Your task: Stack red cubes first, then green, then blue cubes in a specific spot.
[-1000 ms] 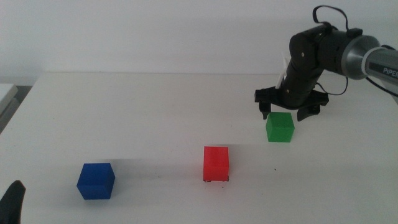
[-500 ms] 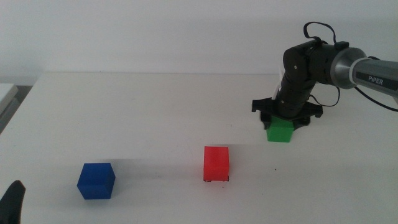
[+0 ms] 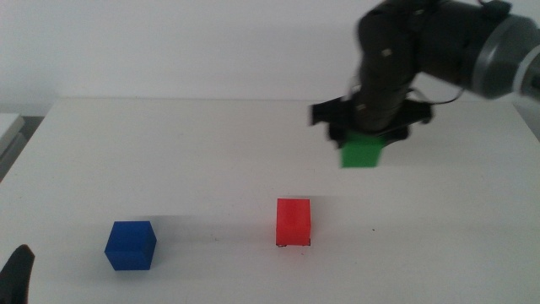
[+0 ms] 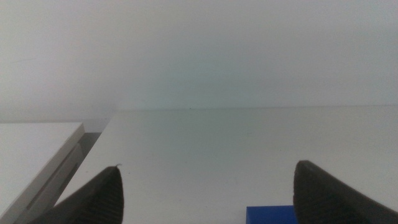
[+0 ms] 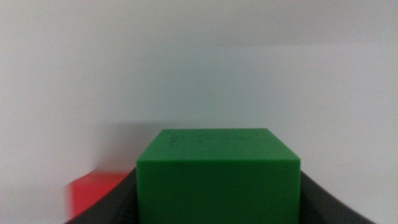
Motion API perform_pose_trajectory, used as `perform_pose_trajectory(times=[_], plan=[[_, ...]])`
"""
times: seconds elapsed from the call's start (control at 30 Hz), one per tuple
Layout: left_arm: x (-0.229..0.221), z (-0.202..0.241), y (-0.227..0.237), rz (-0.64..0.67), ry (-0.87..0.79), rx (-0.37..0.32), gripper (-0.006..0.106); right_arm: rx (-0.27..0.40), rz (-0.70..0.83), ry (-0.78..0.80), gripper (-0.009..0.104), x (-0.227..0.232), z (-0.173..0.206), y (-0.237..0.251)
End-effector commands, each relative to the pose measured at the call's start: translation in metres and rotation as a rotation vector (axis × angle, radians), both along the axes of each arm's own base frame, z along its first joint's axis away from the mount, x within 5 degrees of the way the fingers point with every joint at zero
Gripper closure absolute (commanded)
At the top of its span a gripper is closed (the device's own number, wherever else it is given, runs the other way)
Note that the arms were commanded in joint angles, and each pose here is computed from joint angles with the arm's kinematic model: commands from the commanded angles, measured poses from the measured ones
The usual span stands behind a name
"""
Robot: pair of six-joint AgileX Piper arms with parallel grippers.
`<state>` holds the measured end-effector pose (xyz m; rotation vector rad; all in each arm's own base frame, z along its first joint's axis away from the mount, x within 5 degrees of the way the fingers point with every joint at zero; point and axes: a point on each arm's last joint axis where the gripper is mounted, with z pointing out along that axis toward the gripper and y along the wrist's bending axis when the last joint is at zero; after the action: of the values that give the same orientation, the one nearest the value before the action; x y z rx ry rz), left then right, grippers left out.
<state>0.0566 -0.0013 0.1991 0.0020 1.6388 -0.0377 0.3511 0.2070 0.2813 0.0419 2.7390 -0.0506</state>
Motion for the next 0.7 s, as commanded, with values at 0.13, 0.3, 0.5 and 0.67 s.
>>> perform_pose_trajectory(times=[0.13,0.3,0.5,0.67], plan=[[0.0,0.001,0.0,0.001,-0.015,-0.001,0.008,0.03,0.058,-0.01,0.078,-0.036,-0.005,0.056],[0.0,0.001,0.0,0.001,-0.015,-0.001,0.008,0.053,0.06,-0.005,0.078,-0.042,-0.026,0.08],[0.0,0.001,0.0,0.001,-0.015,-0.001,0.008,0.023,0.039,0.03,0.078,-0.037,-0.049,0.086],[0.0,0.001,0.0,0.001,-0.015,-0.001,0.008,0.017,0.041,0.036,0.078,-0.036,-0.056,0.088]])
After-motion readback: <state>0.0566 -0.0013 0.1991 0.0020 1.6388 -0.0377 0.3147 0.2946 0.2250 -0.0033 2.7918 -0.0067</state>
